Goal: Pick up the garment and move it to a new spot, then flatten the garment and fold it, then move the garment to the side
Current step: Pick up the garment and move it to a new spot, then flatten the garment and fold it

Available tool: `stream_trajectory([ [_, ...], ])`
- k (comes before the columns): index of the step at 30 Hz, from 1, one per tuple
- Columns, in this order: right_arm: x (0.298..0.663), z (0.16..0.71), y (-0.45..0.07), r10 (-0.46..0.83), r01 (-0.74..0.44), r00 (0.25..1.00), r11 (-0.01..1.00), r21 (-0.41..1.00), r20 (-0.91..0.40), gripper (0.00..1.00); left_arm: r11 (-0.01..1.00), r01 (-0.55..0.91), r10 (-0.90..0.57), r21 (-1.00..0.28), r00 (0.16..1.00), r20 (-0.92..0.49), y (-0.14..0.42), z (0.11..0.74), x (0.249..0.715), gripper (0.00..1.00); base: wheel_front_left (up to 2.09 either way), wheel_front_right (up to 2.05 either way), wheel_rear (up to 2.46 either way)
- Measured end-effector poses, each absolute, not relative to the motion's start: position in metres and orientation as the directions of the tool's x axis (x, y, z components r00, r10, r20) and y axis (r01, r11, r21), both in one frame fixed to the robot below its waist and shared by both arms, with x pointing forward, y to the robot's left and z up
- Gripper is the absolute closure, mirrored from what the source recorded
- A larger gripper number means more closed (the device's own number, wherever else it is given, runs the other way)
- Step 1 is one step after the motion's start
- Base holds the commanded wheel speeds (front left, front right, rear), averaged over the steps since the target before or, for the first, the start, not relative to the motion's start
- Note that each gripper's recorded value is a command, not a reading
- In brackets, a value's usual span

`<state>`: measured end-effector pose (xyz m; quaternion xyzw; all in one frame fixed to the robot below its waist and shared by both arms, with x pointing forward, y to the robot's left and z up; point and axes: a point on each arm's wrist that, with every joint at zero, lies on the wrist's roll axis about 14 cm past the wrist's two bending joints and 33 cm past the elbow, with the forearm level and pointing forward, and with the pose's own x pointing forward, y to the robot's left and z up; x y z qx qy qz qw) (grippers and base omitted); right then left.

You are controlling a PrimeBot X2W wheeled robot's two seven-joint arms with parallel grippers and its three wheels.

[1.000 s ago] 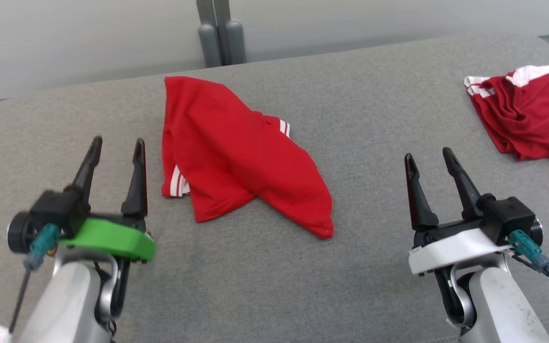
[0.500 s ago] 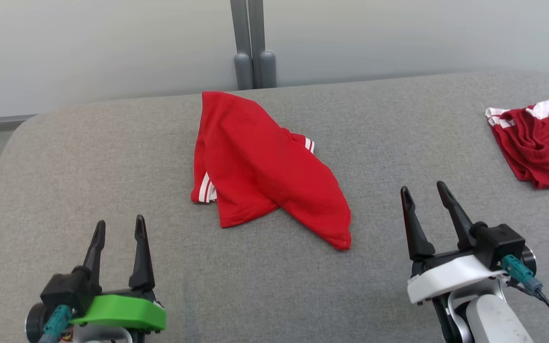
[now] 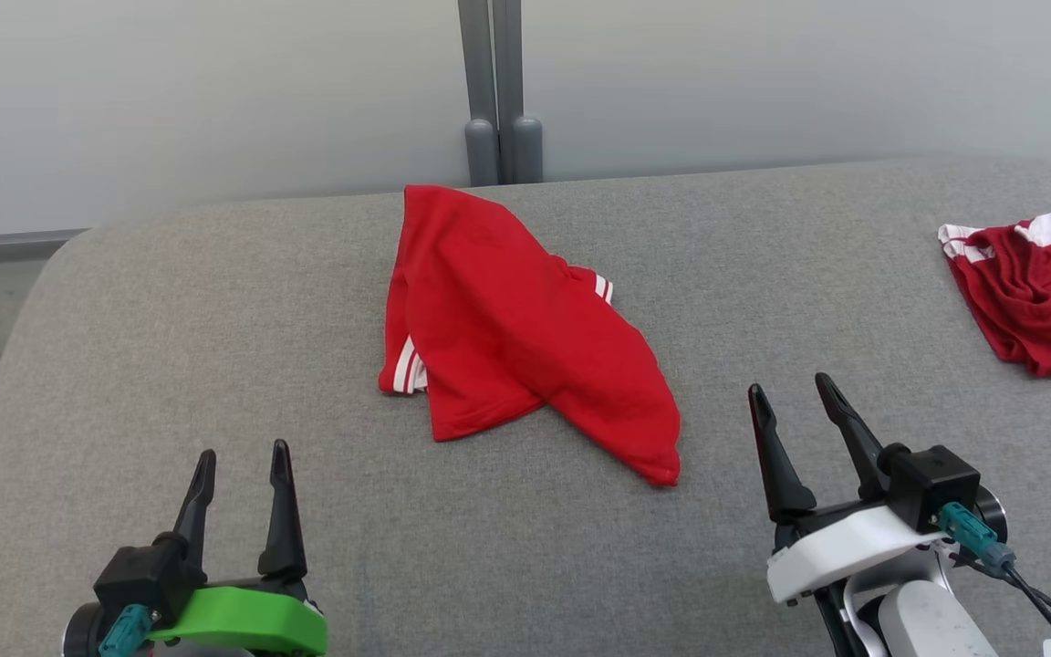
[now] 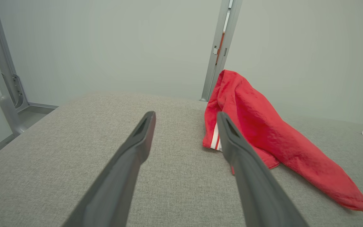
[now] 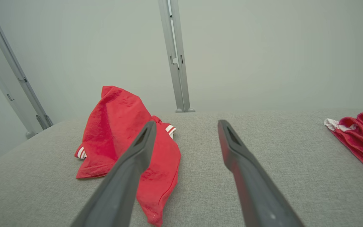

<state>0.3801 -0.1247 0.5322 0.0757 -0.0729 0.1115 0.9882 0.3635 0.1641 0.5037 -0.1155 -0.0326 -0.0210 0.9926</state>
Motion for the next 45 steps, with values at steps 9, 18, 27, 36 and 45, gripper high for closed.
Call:
stream_trajectory([
  [9, 0.380, 0.528, -0.125, 0.210, -0.230, 0.966, 0.964, 0.135, 0.148, 0.00, 0.972, 0.047, -0.033, -0.229, 0.997, 0.066, 0.165, 0.502, 0.364, 0.00, 0.00, 0.00, 0.00],
  [18, 0.381, 0.518, -0.122, 0.217, -0.232, 0.969, 0.963, 0.140, 0.117, 0.00, 0.971, 0.046, -0.033, -0.235, 0.998, 0.059, 0.165, 0.499, 0.363, 0.00, 0.00, 0.00, 0.00],
  [27, 0.390, 0.465, -0.099, 0.290, -0.279, 0.956, 0.948, 0.152, -0.053, 0.00, 0.970, 0.036, -0.025, -0.242, 0.999, 0.046, 0.167, 0.494, 0.365, 0.00, 0.00, 0.00, 0.00],
  [36, 0.416, 0.412, -0.066, 0.374, -0.342, 0.897, 0.925, 0.168, -0.234, 0.00, 0.965, -0.042, 0.047, -0.259, 0.999, 0.014, 0.187, 0.485, 0.366, 0.00, 0.00, 0.00, 0.00],
  [45, 0.439, 0.408, -0.043, 0.413, -0.368, 0.884, 0.904, 0.216, -0.222, 1.00, 0.954, -0.140, 0.137, -0.265, 0.990, -0.029, 0.210, 0.474, 0.357, 0.00, 0.00, 0.00, 0.00],
])
